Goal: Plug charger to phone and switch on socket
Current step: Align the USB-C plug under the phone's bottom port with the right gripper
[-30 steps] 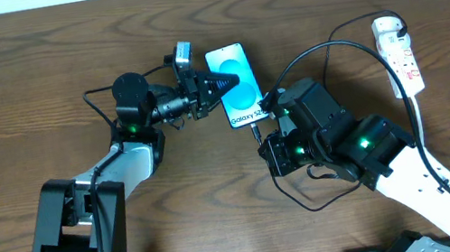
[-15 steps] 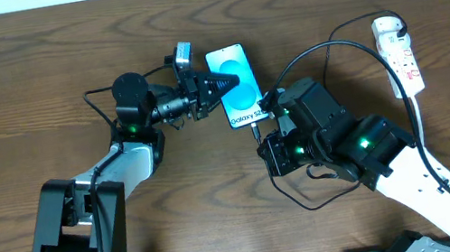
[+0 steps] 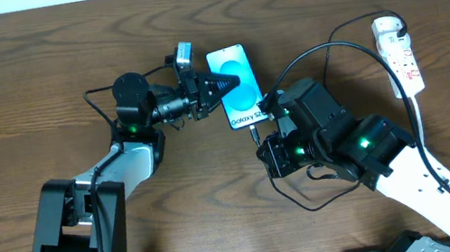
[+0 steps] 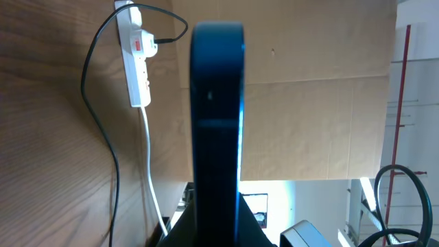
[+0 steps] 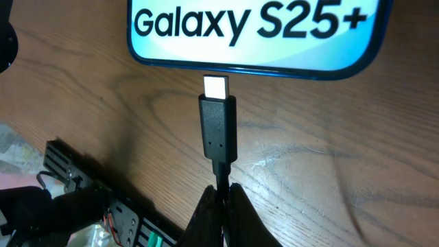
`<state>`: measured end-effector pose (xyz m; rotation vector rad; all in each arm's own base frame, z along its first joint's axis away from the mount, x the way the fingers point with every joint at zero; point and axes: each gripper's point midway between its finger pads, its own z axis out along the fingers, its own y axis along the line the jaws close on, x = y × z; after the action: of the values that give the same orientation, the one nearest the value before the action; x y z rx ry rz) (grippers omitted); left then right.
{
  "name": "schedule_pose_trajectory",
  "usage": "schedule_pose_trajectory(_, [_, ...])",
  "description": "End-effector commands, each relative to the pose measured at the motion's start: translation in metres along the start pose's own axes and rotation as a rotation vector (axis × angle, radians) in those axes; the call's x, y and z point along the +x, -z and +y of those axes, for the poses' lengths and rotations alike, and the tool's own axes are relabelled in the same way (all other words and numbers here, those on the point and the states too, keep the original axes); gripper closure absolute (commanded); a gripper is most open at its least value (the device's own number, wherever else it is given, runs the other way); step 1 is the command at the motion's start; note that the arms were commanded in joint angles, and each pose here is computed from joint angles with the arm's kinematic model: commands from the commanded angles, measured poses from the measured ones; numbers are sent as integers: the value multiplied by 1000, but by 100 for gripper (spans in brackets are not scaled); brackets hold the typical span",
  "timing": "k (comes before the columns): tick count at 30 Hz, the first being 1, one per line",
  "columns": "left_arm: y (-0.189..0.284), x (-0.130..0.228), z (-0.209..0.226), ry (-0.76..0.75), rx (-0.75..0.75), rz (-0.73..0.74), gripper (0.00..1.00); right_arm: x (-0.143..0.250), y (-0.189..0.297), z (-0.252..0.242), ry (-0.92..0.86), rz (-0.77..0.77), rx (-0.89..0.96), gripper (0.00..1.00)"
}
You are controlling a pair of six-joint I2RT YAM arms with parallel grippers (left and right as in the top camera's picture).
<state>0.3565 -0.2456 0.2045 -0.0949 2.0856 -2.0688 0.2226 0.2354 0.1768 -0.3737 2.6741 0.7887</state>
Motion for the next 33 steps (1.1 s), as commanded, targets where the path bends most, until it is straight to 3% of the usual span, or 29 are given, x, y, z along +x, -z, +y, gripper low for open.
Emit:
schedule_pose_trajectory(1, [0,3,-15,-92,25,32,92,1,1,5,-5,4,-18,99])
schedule_pose_trajectory(33, [0,5,-15,-103,26,42,92,12,1,7,-78,54,-36,98])
